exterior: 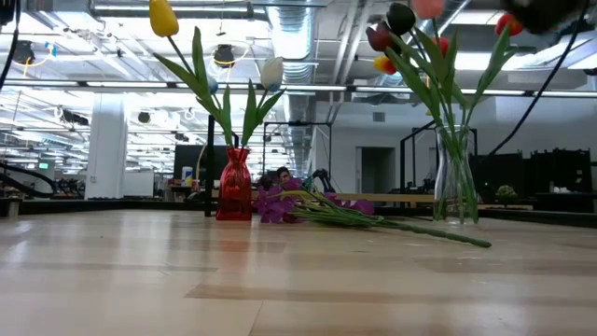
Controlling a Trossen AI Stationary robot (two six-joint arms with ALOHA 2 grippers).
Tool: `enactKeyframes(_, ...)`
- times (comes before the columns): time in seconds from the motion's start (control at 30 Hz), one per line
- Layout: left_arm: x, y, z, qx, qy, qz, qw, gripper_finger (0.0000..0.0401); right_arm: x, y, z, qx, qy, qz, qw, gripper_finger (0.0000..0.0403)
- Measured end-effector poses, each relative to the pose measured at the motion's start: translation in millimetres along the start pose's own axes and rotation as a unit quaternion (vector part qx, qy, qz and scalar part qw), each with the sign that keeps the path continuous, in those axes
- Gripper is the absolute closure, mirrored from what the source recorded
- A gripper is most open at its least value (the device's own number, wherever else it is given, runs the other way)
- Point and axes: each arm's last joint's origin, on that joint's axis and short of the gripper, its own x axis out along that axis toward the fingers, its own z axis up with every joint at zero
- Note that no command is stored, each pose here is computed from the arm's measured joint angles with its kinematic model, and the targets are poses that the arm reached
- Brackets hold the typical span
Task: Pick and place flowers into a vace then onto a shelf
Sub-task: Put the purple flowers into the red vase
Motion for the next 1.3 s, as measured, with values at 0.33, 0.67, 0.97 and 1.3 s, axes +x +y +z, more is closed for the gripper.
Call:
enactKeyframes(0.33, 3.3, -6.4, -0.5, 0.002, -0.009, 0.02, 1.0, 0.0174, 21.5, -40.5, -73.2, 0.061, -0.01, -0.191, 0.98, 0.0139)
enactKeyframes(0.67, 1.6, -5.5, 0.5, 0.0, -0.006, 0.002, 1.0, 0.0174, 59.6, -77.3, -101.5, 0.087, 0.029, -0.261, 0.961, 0.0139)
enactKeyframes(0.97, 1.3, -7.4, -0.4, -0.001, 0.011, -0.036, 0.999, 0.0174, 77.7, -97.1, -114.2, 0.107, 0.094, -0.254, 0.957, 0.0139)
enactKeyframes(1.3, 1.3, -7.9, -0.3, -0.008, 0.013, -0.042, 0.999, 0.0174, 81.9, -97.0, -114.8, 0.126, 0.08, -0.247, 0.958, 0.0139)
